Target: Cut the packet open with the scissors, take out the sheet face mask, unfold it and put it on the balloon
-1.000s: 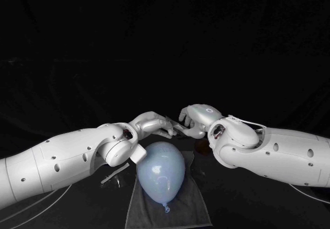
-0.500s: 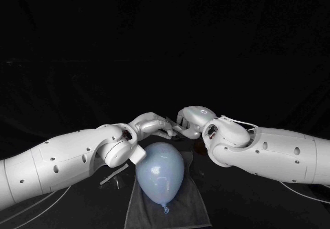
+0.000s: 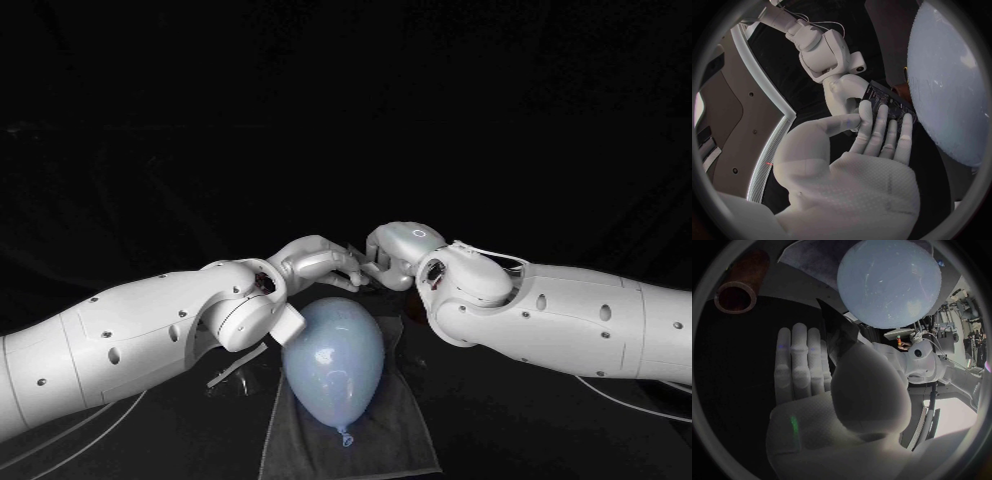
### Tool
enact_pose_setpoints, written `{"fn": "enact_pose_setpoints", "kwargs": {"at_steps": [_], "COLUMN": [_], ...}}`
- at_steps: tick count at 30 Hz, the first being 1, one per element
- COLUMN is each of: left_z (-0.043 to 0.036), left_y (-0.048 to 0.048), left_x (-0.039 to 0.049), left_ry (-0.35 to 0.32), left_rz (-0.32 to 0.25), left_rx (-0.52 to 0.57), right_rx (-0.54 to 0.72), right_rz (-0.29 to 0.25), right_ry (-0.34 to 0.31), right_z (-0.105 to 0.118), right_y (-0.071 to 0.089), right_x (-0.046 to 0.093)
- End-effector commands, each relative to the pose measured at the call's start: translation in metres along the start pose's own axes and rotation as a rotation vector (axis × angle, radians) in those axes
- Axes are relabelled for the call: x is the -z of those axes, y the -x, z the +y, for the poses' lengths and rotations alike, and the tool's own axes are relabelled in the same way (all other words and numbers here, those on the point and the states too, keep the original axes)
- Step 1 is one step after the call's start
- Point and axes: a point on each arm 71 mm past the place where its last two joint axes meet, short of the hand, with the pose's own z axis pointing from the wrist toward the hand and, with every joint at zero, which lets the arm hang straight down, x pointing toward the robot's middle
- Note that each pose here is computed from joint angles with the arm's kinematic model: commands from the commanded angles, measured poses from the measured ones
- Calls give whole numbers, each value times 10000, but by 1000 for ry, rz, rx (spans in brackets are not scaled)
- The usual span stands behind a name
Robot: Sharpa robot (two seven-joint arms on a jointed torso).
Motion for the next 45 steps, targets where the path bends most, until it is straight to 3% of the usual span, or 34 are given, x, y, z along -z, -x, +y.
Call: {"fn": "enact_pose_setpoints", "kwargs": {"at_steps": [1,11,34,45], "left_z": [-40,-27,-12,-6], "left_y": [-31,-5,32,68], "left_x": [-8,-8,-17,-17], "left_ry": [-23,-19,-11,-15], "left_rz": [26,17,-2,-28], "left_rx": [-2,-8,-10,34], "right_rx": [28,6,19,-82], "right_rz": [-25,-66,-81,-139], "right_ry": [9,43,80,36], "right_z": [12,65,85,-41], "right_y": [14,63,184,249], "right_x": [14,116,291,279]}}
